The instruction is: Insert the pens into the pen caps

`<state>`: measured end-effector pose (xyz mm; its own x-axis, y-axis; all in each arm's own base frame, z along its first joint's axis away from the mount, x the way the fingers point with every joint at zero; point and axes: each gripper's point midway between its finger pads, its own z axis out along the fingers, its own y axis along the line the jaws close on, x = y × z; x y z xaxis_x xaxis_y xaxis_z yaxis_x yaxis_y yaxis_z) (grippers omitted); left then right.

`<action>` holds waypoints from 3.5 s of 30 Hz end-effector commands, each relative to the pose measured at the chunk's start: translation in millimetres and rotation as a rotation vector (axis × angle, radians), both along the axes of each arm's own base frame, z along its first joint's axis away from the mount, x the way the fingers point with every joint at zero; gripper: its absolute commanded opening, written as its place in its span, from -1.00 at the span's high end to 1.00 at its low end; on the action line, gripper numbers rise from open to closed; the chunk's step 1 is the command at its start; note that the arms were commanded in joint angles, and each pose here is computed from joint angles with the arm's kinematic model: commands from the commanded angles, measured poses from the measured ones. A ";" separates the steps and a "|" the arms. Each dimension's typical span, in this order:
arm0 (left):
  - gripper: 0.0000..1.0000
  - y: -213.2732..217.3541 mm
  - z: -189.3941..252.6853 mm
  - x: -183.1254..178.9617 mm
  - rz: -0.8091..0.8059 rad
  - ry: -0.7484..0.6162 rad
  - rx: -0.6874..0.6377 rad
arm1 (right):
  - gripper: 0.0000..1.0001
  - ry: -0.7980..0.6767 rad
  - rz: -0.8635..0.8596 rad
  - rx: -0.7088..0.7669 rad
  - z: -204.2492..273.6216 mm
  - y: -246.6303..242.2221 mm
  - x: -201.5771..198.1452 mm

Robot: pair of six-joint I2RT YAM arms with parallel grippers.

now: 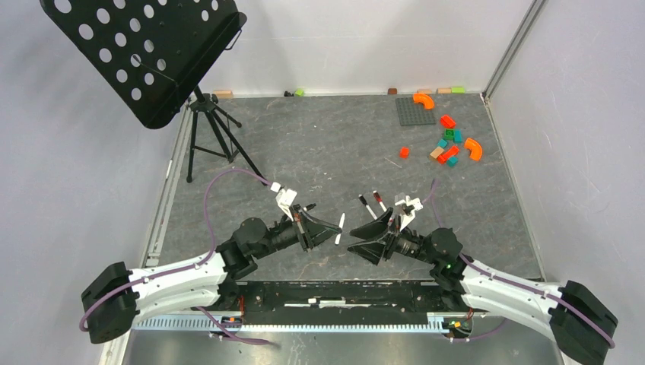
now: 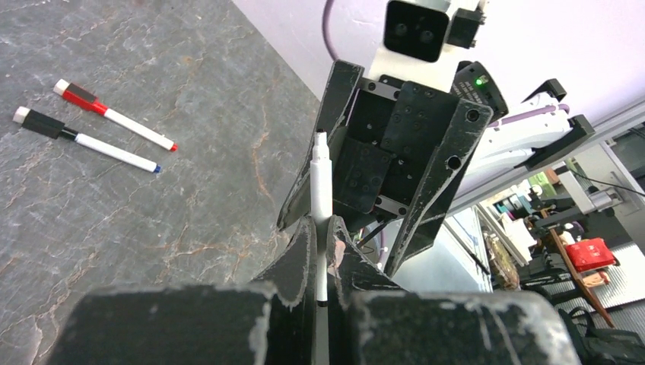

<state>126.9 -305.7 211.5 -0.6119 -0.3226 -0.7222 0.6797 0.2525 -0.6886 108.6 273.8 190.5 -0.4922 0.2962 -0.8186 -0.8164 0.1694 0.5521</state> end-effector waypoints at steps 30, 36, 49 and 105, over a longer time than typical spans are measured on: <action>0.96 4.4 20.7 -12.7 -0.039 -0.031 -0.126 | 0.03 -0.013 0.133 0.117 39.8 44.8 -14.3; 0.95 5.7 19.1 -12.5 -0.034 -0.030 -0.122 | 0.24 -0.004 0.118 0.107 38.6 48.4 -9.8; 0.57 16.2 13.5 -9.4 0.012 -0.056 -0.100 | 1.00 0.013 0.119 0.046 24.2 55.7 -6.6; 0.95 40.1 28.5 -14.0 0.058 -0.083 -0.073 | -0.11 -0.168 0.056 -0.217 20.2 49.9 -15.3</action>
